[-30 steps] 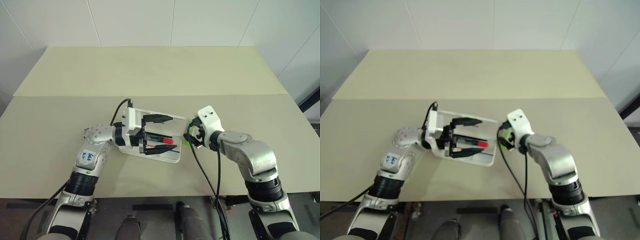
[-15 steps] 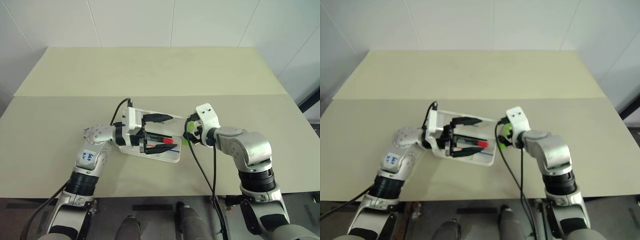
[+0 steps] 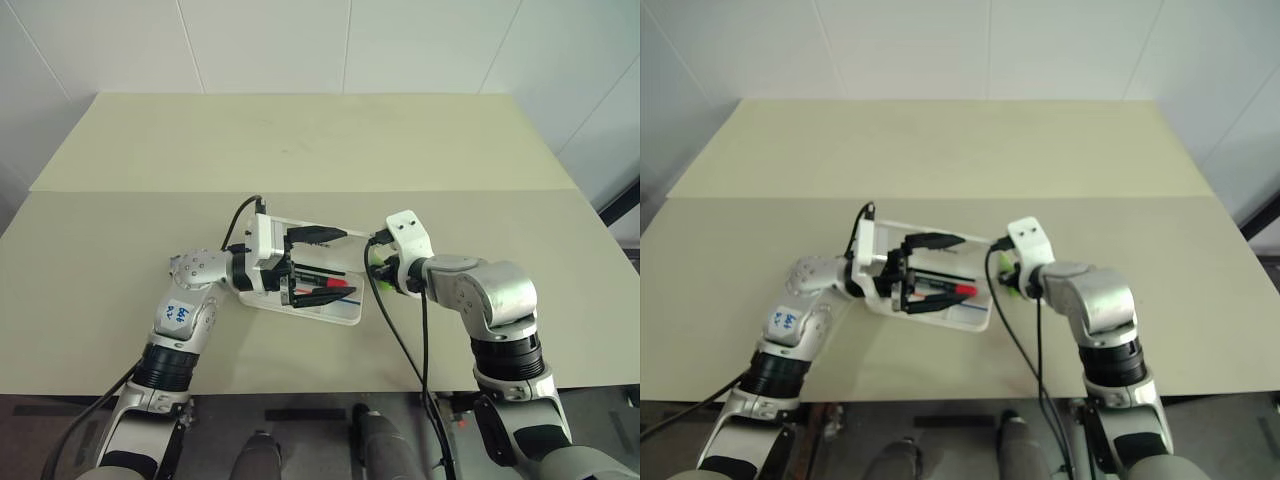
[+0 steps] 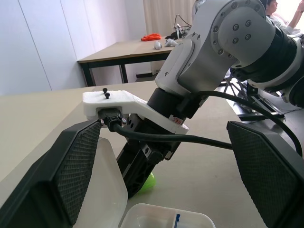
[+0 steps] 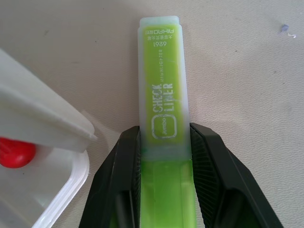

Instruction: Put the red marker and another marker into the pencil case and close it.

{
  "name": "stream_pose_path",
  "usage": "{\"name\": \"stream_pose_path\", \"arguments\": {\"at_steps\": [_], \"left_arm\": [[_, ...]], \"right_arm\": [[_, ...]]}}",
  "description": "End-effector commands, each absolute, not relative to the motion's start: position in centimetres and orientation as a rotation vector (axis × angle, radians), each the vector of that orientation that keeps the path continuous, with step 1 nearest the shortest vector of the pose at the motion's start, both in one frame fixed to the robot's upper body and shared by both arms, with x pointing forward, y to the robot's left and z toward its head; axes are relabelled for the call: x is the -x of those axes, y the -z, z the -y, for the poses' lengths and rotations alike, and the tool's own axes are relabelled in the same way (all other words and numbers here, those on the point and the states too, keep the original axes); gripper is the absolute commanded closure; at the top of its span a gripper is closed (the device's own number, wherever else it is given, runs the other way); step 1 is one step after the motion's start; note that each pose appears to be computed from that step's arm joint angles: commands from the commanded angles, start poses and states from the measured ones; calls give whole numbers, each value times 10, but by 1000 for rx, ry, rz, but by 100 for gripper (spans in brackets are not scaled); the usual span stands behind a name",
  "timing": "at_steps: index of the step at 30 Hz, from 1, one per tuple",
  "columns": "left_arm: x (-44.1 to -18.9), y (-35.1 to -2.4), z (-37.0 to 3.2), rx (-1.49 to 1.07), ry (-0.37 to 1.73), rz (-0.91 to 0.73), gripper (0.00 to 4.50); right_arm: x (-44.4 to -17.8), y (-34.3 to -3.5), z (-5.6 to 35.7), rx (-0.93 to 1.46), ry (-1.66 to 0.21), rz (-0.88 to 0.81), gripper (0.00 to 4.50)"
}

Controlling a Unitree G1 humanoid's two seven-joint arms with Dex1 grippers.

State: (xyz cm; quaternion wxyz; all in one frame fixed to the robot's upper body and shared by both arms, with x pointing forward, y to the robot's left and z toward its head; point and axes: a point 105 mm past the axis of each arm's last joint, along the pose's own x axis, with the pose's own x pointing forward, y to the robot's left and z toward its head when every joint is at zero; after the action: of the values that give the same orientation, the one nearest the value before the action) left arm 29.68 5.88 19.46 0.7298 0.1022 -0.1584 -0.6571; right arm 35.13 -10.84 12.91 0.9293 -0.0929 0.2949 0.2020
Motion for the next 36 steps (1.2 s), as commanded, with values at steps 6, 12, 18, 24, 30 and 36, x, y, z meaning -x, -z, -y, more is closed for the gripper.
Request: {"name": "stream_pose_path", "arguments": {"at_steps": [6, 12, 18, 24, 30, 36], "left_arm": [[-295, -204, -58, -258, 1451, 394, 0], [-295, -203, -57, -257, 1461, 392, 0], [-294, -202, -56, -253, 1476, 395, 0], [-293, -201, -57, -253, 1484, 390, 0], [-292, -200, -64, -250, 1484, 399, 0], [-293, -201, -83, -265, 1464, 400, 0]], "right_arm": [[-360, -132, 190, 342, -156, -551, 341], [-369, -156, 216, 399, -65, -409, 341], [-377, -192, 225, 378, -7, -242, 341], [-380, -230, 222, 322, -8, -74, 341], [-360, -264, 167, 189, -322, 62, 341], [-335, -257, 137, 185, -557, -3, 341]]}}
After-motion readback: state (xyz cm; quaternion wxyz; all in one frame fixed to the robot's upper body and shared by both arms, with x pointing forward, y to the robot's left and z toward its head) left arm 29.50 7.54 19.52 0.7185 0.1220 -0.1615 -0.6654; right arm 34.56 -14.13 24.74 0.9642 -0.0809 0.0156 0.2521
